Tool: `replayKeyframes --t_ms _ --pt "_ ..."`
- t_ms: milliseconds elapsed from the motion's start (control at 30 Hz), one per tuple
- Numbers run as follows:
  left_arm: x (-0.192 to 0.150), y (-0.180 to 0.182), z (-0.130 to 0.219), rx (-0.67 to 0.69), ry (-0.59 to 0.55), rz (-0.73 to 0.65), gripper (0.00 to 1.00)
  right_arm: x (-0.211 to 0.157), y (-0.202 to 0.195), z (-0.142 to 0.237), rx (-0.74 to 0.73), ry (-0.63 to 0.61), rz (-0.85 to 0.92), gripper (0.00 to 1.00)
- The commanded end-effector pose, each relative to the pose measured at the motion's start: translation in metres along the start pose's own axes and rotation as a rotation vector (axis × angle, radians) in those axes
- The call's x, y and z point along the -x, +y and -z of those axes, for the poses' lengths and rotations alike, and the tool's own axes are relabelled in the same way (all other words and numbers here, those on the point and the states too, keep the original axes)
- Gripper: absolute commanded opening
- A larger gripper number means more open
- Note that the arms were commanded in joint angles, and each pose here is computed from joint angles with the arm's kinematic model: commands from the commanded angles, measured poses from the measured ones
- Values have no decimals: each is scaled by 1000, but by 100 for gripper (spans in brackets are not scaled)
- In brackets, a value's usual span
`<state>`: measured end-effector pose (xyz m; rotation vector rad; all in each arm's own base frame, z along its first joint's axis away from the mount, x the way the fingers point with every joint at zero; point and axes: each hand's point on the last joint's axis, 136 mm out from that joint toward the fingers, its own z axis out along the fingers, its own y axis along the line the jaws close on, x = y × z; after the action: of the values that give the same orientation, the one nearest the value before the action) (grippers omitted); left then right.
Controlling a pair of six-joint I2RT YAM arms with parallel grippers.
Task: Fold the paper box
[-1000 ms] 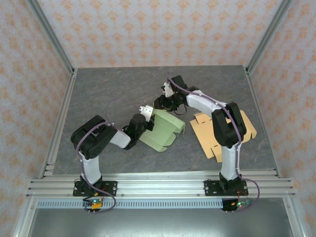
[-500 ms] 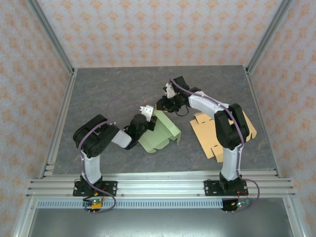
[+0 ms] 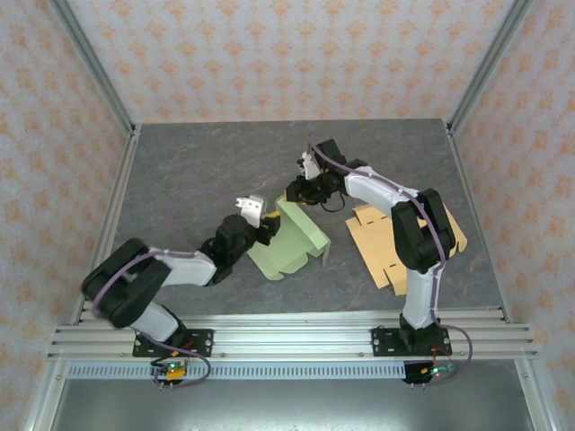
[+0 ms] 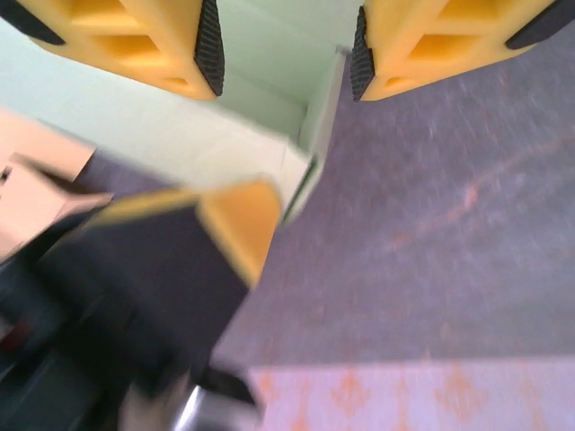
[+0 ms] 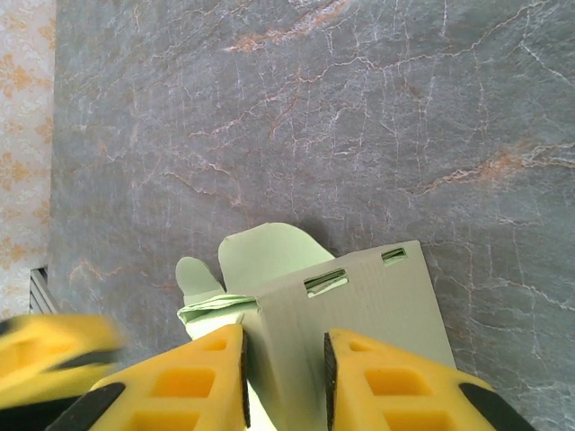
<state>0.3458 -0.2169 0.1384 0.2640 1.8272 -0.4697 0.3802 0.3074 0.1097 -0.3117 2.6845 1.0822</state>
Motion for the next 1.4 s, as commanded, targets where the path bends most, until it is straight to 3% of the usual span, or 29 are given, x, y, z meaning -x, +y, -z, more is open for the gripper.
replayKeyframes --t_ms 0,133,267,433,567,767,933,1067,1233,1300,1367 --pt "-7 14 10 59 55 -61 46 -29 -34 -6 -120 108 -61 26" --pt "-13 28 -6 108 70 -113 45 -29 -31 -6 -107 120 -68 26" --pt "-11 24 -17 62 -23 -114 50 -35 -34 -6 -123 156 -61 26" --pt "-32 0 -42 -73 93 -202 48 -38 -34 -3 -129 179 -49 27" --pt "-38 0 -54 -76 77 -213 46 -37 -30 -4 -106 185 -48 27" --pt "-56 -13 -71 -142 72 -199 35 -40 -28 -8 -61 205 -66 27" --pt "-60 -14 -71 -121 88 -223 15 -42 -21 -9 -14 211 -75 30" --pt "-60 -16 -67 -121 71 -231 12 -32 -18 -2 -20 124 -36 36" --pt "-61 -16 -67 -112 74 -240 13 -21 -12 13 -47 50 29 44" --pt "-59 -15 -66 -107 63 -235 29 -15 -11 19 -69 14 57 46" --pt "-56 -16 -62 -113 58 -230 36 -11 -11 26 -94 -15 88 47"
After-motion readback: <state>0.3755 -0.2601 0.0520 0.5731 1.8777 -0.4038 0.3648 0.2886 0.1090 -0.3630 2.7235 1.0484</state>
